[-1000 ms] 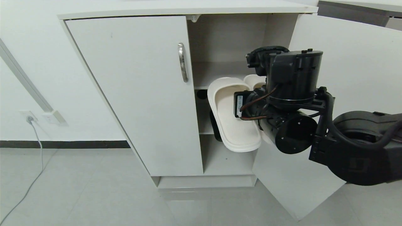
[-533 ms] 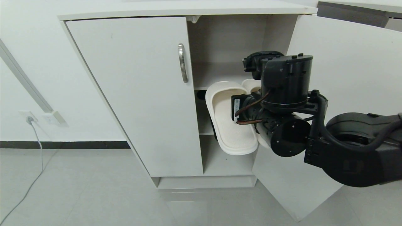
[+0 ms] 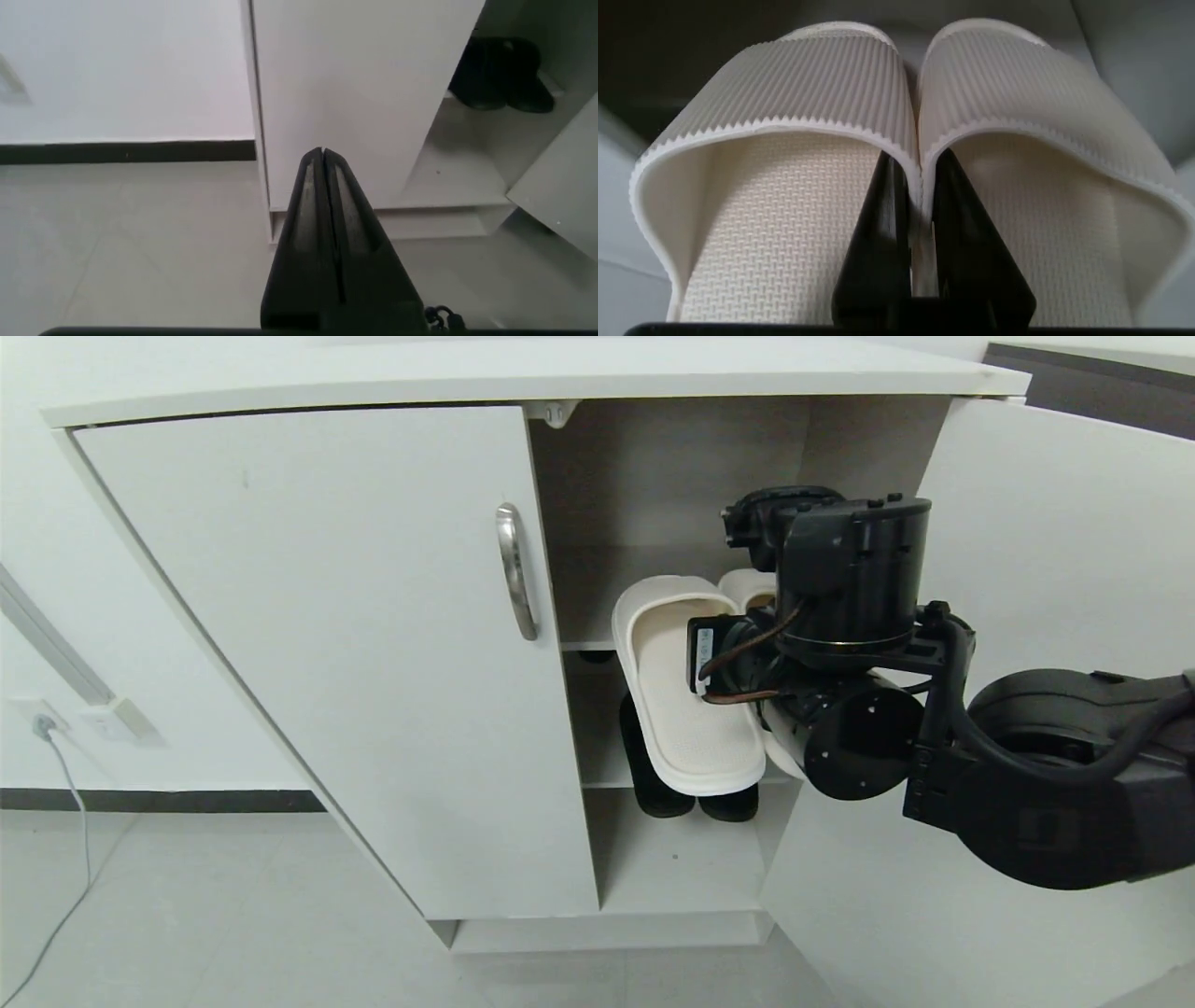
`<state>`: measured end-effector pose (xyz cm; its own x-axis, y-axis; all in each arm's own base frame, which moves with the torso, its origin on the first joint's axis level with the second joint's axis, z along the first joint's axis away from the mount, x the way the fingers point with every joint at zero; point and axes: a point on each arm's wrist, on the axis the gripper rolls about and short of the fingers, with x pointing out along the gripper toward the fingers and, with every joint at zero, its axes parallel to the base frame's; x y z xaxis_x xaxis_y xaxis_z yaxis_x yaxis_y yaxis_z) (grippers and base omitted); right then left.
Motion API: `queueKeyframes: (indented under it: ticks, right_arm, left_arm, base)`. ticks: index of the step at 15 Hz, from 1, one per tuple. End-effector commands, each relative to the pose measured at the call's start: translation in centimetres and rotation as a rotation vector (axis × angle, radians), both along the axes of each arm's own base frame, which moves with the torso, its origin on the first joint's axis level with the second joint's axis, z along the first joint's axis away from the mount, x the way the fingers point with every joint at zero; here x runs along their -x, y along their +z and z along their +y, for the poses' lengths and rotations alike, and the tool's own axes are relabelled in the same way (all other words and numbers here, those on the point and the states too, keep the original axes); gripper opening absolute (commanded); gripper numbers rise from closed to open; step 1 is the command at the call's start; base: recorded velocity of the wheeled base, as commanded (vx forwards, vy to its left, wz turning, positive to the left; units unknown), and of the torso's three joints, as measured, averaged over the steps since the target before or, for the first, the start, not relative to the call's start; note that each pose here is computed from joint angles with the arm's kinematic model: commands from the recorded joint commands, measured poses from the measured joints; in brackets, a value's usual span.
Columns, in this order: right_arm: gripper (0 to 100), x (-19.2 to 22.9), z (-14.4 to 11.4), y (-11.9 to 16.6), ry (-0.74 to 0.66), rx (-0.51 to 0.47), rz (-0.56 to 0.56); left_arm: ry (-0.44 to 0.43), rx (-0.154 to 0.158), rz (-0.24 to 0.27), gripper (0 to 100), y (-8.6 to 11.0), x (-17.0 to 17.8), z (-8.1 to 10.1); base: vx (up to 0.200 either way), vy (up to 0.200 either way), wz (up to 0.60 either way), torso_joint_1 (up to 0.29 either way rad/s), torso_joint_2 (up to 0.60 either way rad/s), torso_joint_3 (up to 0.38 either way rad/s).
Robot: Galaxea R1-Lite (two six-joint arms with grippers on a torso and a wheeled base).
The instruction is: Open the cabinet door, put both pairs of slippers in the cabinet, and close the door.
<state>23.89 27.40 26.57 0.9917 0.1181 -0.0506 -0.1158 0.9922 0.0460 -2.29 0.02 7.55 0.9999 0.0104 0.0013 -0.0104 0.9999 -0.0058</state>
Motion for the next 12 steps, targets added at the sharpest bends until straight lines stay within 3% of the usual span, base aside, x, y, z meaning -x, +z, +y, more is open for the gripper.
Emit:
queueKeyframes:
  ticks: [1,2,12]
  right_arm:
    - [0,-0.1,0.1,-0.2,0.000,0.004,0.002]
    - [0,-0.3,0.3,-0.6,0.000,0.014,0.010]
    - [0,-4.6,1.7,-0.3,-0.056,0.017,0.007]
  left_arm:
    - [0.000,0.000,0.000,0,0.0,0.0,0.0]
    - [0.000,0.000,0.001,0,0.0,0.0,0.0]
    - [0.000,0.000,0.000,0,0.0,0.0,0.0]
  base:
    - [0.200,0.000,0.00,0.007,0.00,0.002]
    - [0.200,0.000,0.00,0.002,0.00,0.002]
    - [0.000,0.000,0.00,0.000,0.00,0.000]
